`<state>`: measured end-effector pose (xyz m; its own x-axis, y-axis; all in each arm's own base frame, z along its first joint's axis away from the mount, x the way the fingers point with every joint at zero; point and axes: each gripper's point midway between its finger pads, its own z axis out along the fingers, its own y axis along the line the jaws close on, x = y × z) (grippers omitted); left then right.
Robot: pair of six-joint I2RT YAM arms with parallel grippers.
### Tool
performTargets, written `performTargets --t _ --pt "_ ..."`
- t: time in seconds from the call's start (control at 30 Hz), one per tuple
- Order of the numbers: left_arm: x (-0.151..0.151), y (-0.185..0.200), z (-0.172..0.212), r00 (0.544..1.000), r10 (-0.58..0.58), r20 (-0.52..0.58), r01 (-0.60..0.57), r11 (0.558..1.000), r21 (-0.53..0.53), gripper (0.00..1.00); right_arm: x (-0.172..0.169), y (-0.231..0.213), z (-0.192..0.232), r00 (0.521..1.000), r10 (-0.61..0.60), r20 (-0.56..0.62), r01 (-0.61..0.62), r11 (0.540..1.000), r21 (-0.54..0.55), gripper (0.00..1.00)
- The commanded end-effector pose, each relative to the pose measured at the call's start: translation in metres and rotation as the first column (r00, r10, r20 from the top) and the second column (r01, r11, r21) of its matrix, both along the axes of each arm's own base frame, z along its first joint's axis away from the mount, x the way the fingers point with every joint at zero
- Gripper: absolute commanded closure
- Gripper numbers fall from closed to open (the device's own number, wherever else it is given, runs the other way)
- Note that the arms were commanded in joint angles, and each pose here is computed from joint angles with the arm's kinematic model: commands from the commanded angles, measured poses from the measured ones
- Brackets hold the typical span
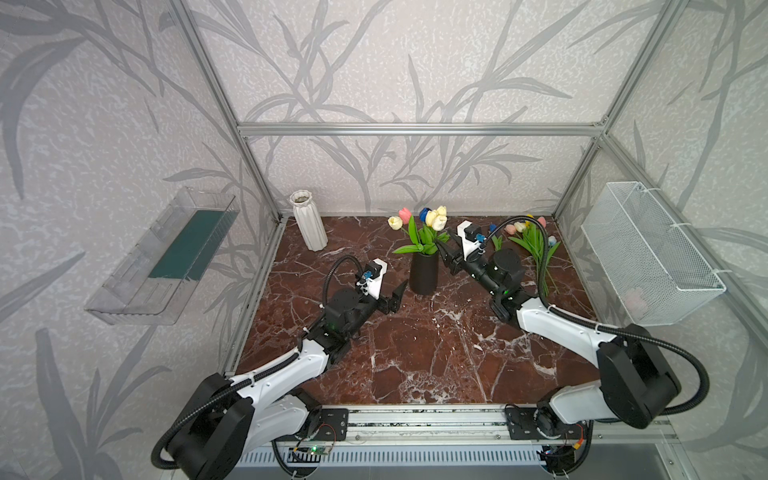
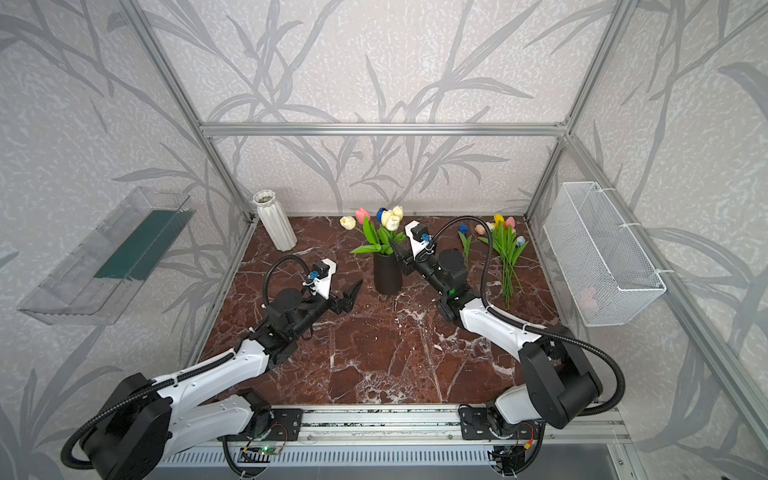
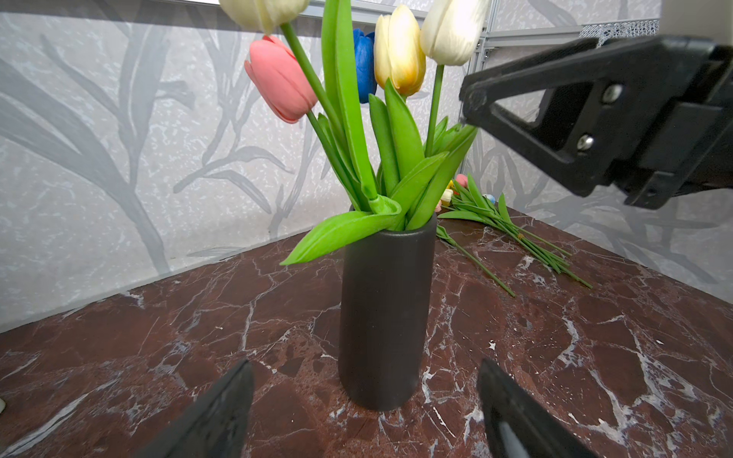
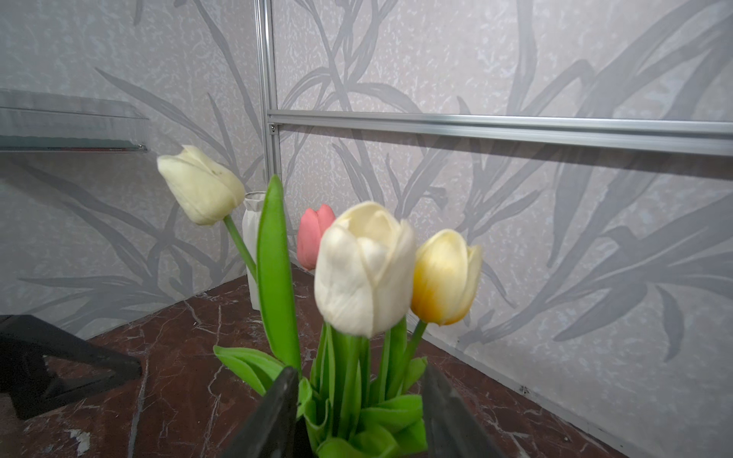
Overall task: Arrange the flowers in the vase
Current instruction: 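Open the right gripper and move it back to the tulip pile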
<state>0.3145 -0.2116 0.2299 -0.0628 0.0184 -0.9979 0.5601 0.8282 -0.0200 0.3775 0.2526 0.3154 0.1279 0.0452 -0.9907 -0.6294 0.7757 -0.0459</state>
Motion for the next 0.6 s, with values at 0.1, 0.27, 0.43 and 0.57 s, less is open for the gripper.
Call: performTargets --t 0.1,0.27,0.43,0.57 --pt "-0.004 -0.005 0.031 0.998 -0.035 0.059 0.037 0.999 -0.034 0.11 -0.016 -0.039 0.032 0.993 -0.109 0.047 0.108 0.994 0.032 0.42" --pt "-0.015 -0.013 0.038 0.990 -0.109 0.093 0.114 0.992 -0.046 0.11 0.015 -0.099 -0.003 0.936 -0.321 -0.146 0.322 0.947 -0.016 0.40" --pt "-0.023 -0.034 0.027 0.975 -0.213 0.058 0.214 0.977 -0.014 0.11 0.058 -0.172 -0.072 0.736 -0.482 -0.475 0.476 0.868 -0.144 0.40" --pt "-0.029 -0.056 0.011 0.958 -0.286 0.007 0.285 0.957 0.048 0.12 0.082 -0.219 -0.136 0.478 -0.568 -0.670 0.508 0.801 -0.316 0.44"
